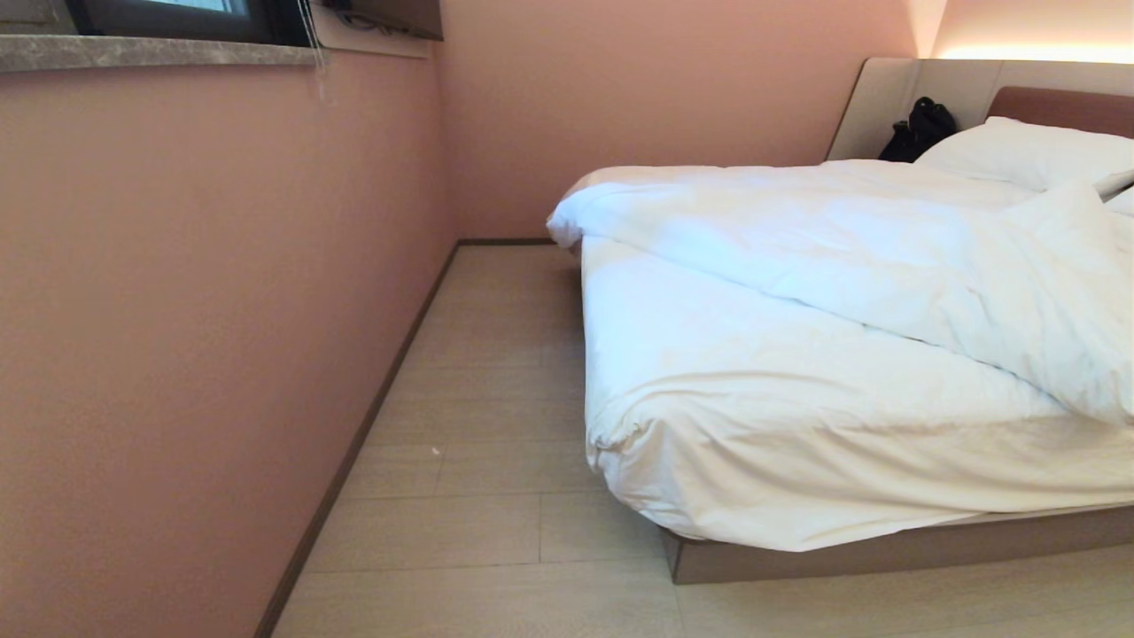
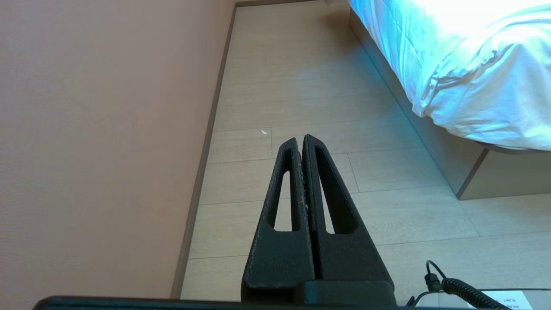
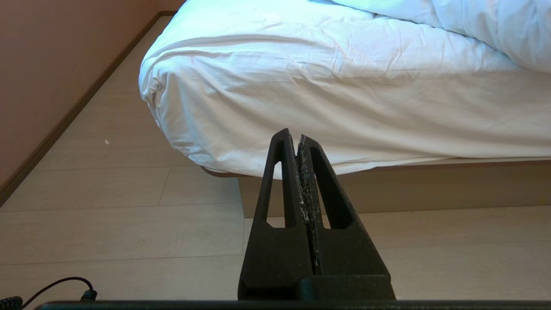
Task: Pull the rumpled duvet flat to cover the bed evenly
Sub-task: Hold the folded corner of the quilt
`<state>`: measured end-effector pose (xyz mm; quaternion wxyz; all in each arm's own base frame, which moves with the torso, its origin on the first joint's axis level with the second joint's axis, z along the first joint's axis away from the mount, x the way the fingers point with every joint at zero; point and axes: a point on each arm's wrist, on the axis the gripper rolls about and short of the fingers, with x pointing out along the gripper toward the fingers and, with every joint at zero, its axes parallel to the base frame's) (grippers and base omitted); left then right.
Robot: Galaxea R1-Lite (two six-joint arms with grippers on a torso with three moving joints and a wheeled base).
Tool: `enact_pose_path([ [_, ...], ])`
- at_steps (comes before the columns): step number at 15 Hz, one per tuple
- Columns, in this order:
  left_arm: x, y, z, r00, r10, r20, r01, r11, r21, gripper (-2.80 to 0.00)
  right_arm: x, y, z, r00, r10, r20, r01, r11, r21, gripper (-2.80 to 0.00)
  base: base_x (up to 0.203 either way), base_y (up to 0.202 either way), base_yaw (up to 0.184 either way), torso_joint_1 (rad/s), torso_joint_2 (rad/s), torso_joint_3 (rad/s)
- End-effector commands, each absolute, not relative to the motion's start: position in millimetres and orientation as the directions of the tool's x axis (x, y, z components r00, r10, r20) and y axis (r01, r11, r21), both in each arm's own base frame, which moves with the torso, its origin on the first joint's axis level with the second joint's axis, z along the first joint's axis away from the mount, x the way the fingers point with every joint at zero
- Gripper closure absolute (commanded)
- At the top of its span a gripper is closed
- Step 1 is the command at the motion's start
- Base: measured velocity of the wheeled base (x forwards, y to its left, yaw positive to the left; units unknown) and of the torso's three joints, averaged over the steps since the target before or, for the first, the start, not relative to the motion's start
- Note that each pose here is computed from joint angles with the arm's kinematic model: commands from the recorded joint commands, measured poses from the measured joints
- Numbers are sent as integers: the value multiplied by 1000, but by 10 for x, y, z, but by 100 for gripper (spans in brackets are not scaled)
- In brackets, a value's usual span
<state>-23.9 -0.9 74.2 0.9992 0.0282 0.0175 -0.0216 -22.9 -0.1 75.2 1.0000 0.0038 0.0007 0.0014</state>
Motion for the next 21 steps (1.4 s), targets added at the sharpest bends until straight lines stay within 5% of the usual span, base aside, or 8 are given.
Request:
enact_pose_path([
  [1, -240, -9, 740, 998, -43, -38, 45, 997, 57, 0, -228, -1, 753, 1000, 3, -2, -3, 1000, 8, 0, 0, 0, 0, 0, 0, 0],
  [8, -240, -9, 740, 998, -43, -38, 45, 997, 57, 0, -228, -1, 752, 1000, 3, -3, -3, 1000, 8, 0, 17, 0, 0, 0, 0, 1],
  [21, -240, -9, 740, 998, -43, -38, 45, 997, 57, 0, -228, -1, 752, 1000, 3, -3, -3, 1000, 8, 0, 188, 0, 0, 5, 2, 1],
])
